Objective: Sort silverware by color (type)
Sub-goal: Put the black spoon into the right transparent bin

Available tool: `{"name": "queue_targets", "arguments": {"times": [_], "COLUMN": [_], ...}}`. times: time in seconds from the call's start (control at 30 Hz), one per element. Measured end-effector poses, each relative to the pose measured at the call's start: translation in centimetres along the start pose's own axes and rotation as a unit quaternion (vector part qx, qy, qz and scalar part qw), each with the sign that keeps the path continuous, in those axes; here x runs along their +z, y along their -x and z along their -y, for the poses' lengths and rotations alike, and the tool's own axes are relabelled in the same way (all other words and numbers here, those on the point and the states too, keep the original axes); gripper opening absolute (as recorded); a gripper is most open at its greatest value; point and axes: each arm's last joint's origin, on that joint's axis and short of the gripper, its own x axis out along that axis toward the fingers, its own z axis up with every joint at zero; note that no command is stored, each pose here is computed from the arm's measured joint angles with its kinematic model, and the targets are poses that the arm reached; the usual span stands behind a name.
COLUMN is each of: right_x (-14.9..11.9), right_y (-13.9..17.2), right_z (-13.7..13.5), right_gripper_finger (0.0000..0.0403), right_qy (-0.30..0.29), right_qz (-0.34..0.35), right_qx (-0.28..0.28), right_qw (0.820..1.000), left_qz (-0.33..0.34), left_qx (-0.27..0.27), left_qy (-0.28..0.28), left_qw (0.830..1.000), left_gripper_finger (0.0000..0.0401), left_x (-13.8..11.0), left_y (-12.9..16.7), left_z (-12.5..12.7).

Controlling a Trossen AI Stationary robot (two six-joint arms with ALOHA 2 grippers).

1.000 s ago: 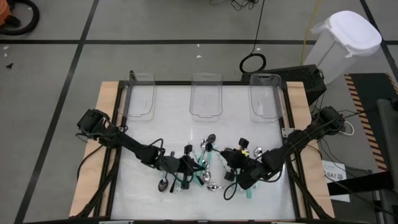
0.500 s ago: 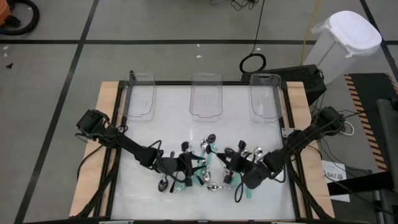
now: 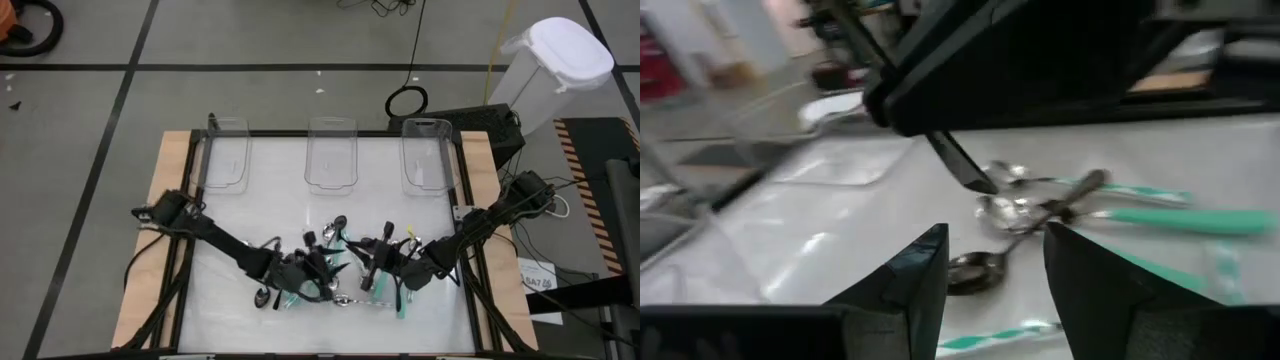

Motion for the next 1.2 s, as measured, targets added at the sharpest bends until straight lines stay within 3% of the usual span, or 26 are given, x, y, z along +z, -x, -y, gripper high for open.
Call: {"name": "queue_targets", "arguments": {"times": [0.23,0.5,0.67,0.93,1.2], "right_x": [0.0,0.0,0.3,3.1,5.0], "right_y": [0.0,0.0,0.4,3.4,5.1], "right_z": [0.0,0.0,-0.2,0.2,1.8], "right_gripper_finger": [0.0025,0.0025,0.0025,0.0023,0.0023], "right_qy": [0.016,0.03,0.049,0.062,0.104], "right_qz": [0.0,0.0,0.008,0.036,0.039], "right_qx": [0.0,-0.002,0.001,-0.002,-0.023], "right_qw": [1.0,1.0,0.999,0.997,0.994], "left_qz": [-0.048,-0.092,-0.085,-0.087,-0.081], "left_qx": [0.1,0.187,0.185,0.167,0.102], "left_qy": [-0.022,0.009,0.017,0.006,-0.062], "left_qw": [0.994,0.978,0.979,0.982,0.99], "left_gripper_finger": [0.0166,0.0166,0.0166,0.0166,0.0166], "left_x": [1.1,3.0,3.7,3.9,8.5], "left_y": [-3.3,-2.8,-2.6,-2.1,-0.5], "left_z": [2.9,2.6,2.8,3.3,1.6]}}
